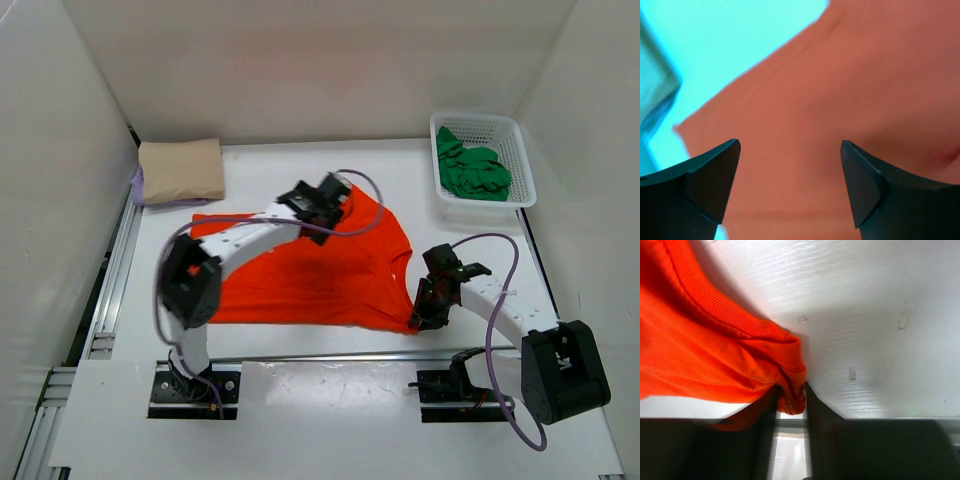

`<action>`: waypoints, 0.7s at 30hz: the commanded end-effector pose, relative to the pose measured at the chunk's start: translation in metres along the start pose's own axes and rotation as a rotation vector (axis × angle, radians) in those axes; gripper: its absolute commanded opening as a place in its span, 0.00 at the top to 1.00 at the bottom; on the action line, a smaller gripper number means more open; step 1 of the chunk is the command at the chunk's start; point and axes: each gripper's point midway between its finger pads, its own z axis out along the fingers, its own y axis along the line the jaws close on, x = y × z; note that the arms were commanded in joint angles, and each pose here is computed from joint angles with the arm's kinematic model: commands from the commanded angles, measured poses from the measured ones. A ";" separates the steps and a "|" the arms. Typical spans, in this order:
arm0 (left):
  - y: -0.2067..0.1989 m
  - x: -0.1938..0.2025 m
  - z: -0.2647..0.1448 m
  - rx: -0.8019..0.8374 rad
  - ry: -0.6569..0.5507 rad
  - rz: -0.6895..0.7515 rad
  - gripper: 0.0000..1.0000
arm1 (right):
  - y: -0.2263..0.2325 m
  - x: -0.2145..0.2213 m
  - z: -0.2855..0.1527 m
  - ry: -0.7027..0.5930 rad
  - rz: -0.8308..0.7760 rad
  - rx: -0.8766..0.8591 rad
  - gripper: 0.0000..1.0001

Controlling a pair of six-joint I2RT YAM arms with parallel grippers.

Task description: Fold and stack the t-shirts

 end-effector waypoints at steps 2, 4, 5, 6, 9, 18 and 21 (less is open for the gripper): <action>0.086 0.071 -0.054 0.070 0.108 -0.127 0.03 | -0.002 -0.005 -0.006 -0.007 -0.012 0.026 0.54; 0.118 0.142 -0.051 0.059 0.273 -0.210 0.00 | -0.002 -0.005 -0.008 -0.014 -0.013 0.020 0.43; 0.128 0.164 -0.065 0.064 0.301 -0.249 0.00 | -0.002 -0.007 -0.009 -0.027 -0.014 0.022 0.41; 0.136 0.214 -0.063 0.036 0.407 -0.297 0.00 | -0.002 -0.007 -0.009 -0.027 -0.005 0.022 0.40; 0.155 0.275 -0.080 -0.037 0.475 -0.429 0.00 | 0.000 -0.008 -0.013 -0.048 0.002 0.007 0.38; 0.139 0.376 -0.081 -0.093 0.642 -0.639 0.00 | 0.003 0.000 -0.012 -0.018 0.001 -0.026 0.38; 0.140 0.376 -0.073 -0.069 0.631 -0.706 0.00 | 0.008 0.005 -0.008 -0.001 0.009 -0.063 0.37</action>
